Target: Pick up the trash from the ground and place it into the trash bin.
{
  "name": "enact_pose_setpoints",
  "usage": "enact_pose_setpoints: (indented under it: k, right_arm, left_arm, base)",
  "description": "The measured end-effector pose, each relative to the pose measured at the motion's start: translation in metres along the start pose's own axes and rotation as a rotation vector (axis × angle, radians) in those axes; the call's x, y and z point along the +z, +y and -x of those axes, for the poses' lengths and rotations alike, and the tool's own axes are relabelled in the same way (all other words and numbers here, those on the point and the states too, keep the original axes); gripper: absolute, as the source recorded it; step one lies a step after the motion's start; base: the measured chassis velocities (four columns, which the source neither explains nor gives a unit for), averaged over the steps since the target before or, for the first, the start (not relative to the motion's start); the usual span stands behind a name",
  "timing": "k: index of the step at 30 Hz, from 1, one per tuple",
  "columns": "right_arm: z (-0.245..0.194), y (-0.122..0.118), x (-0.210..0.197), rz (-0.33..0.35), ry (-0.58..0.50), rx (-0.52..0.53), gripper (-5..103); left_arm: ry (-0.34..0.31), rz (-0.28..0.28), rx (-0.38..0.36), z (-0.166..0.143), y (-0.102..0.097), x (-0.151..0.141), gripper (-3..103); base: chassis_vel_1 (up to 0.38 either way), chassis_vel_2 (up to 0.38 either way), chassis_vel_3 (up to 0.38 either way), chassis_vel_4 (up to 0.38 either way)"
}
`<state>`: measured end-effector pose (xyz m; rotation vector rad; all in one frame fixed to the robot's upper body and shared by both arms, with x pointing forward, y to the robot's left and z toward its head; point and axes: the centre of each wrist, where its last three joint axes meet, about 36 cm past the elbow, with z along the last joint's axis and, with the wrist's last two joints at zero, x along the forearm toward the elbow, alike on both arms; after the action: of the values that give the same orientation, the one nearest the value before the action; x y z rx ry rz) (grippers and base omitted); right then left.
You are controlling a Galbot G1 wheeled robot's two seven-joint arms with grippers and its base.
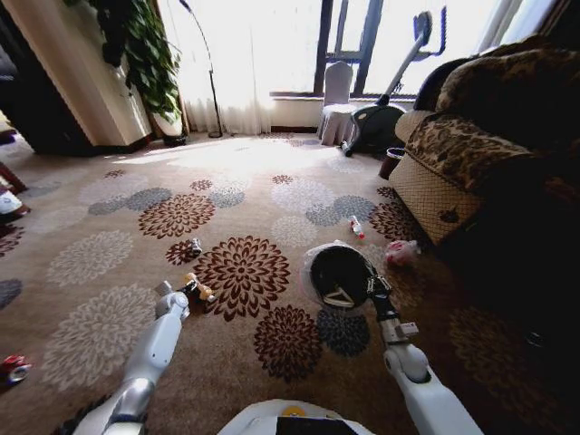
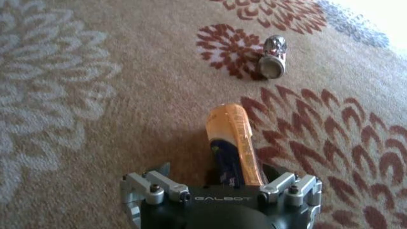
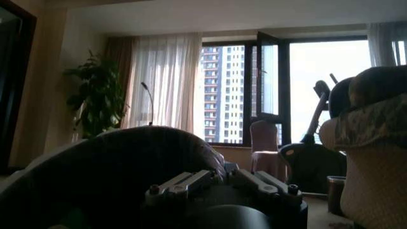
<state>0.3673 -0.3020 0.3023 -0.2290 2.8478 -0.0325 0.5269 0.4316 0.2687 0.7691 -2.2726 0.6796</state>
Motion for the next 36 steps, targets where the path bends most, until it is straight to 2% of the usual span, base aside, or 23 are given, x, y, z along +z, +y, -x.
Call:
enact_pose_setpoints:
  k: [9,16,19,21,23,24,27,30,31,36]
  right_arm:
    - [0.000,-0.009,-0.006,0.001,-0.007,0.008,0]
    - [0.004,-0.011,-0.009,0.004,-0.016,0.008,0]
    - [0.004,-0.011,-0.008,0.004,-0.015,0.009,0]
    - [0.003,-0.011,-0.007,0.005,-0.011,0.012,0]
    - [0.002,-0.012,-0.007,0.005,-0.010,0.014,0]
    - [0.002,-0.012,-0.006,0.004,-0.008,0.017,0]
    - [0.002,-0.013,-0.005,0.006,-0.008,0.023,0]
    - [0.002,-0.011,-0.004,0.011,-0.008,0.026,0]
    - [0.002,-0.011,-0.004,0.011,-0.008,0.026,0]
    - [0.003,-0.008,-0.003,0.018,-0.010,0.022,0]
  left_arm:
    - [0.035,0.000,0.029,0.016,-0.014,0.013,99]
    - [0.092,0.010,0.001,0.022,-0.023,0.016,98]
    - [0.102,0.018,-0.006,0.024,-0.022,0.017,93]
    - [0.113,0.022,-0.005,0.024,-0.022,0.018,86]
    - [0.115,0.023,-0.004,0.024,-0.023,0.018,86]
    - [0.117,0.024,-0.004,0.024,-0.022,0.020,77]
    - [0.118,0.028,0.001,0.022,-0.021,0.024,74]
    - [0.114,0.022,0.009,0.017,-0.012,0.028,62]
    - [0.114,0.022,0.009,0.017,-0.012,0.028,62]
    - [0.104,0.009,0.023,0.005,0.008,0.035,47]
  base:
    - [0.000,0.000,0.000,0.000]
    - [0.000,0.000,0.000,0.000]
    - [0.000,0.000,0.000,0.000]
    - [0.000,0.000,0.000,0.000]
    - [0.000,0.000,0.000,0.000]
    - [0.000,0.000,0.000,0.000]
    - [0.000,0.000,0.000,0.000]
    - [0.000,0.000,0.000,0.000]
    - [0.000,0.000,0.000,0.000]
    - [0.000,0.000,0.000,0.000]
